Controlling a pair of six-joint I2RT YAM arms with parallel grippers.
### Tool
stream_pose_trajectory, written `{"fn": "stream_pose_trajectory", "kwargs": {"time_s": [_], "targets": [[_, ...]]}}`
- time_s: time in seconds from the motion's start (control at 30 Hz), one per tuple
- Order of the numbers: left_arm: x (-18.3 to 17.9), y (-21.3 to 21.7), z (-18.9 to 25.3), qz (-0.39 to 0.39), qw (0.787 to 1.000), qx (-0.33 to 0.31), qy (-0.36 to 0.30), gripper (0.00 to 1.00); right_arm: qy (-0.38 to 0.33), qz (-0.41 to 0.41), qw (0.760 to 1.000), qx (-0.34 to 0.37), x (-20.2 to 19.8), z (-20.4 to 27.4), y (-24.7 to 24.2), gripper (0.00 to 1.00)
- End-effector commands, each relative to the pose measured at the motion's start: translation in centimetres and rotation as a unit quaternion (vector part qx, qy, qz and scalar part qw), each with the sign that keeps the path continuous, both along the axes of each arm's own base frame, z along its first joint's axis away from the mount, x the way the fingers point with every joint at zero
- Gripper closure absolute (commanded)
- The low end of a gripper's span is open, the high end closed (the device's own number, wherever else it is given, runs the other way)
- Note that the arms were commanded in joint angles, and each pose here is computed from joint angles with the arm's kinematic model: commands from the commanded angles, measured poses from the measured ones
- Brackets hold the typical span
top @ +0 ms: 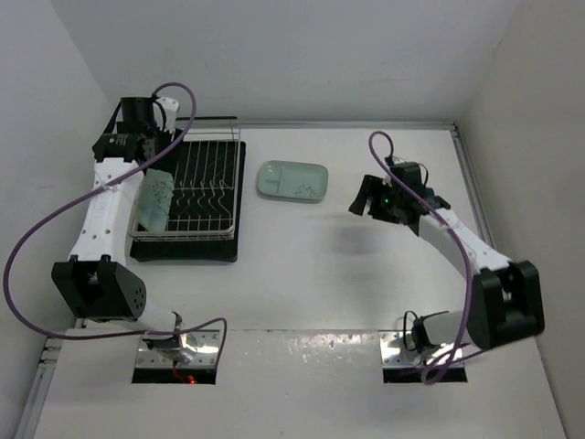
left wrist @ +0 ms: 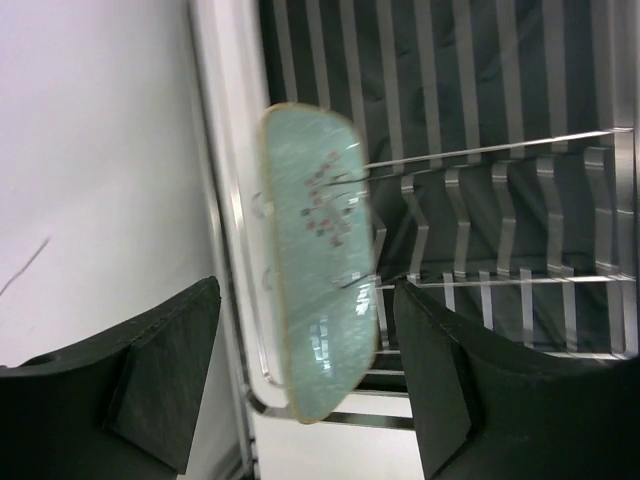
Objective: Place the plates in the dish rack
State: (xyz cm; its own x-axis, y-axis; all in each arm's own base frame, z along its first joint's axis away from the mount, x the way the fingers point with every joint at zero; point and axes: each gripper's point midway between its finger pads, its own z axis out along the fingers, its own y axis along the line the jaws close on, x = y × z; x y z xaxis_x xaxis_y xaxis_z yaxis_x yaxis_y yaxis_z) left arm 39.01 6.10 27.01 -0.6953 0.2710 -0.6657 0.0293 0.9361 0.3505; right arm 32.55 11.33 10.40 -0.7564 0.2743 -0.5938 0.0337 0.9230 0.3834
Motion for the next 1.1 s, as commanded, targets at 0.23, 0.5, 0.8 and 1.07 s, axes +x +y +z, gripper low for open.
{"fn": "stream_pose_trajectory", "kwargs": {"time_s": [0.23, 0.5, 0.8, 1.07], "targets": [[1.2, -4.4, 0.6, -0.096, 0.994, -0.052, -0.018, 0.24, 0.014, 0.066, 0.994, 0.088, 12.8, -2.2, 8.4, 0.22], [2.1, -4.4, -1.6, -0.095, 0.994, -0.045, 0.015, 0.23, 0.097, -0.005, 0.991, 0.088, 19.2, -9.8, 10.1, 0.22], [3.0, -5.9, -1.3, -0.118, 0.992, -0.045, 0.02, 0.23, 0.141, -0.035, 0.981, 0.129, 18.2, -13.0, 9.8, 1.0], [3.5, -14.8, -1.3, -0.266, 0.957, -0.107, 0.044, 0.15, -0.013, 0.026, 0.99, 0.14, 17.6, -1.5, 7.0, 1.0]]}}
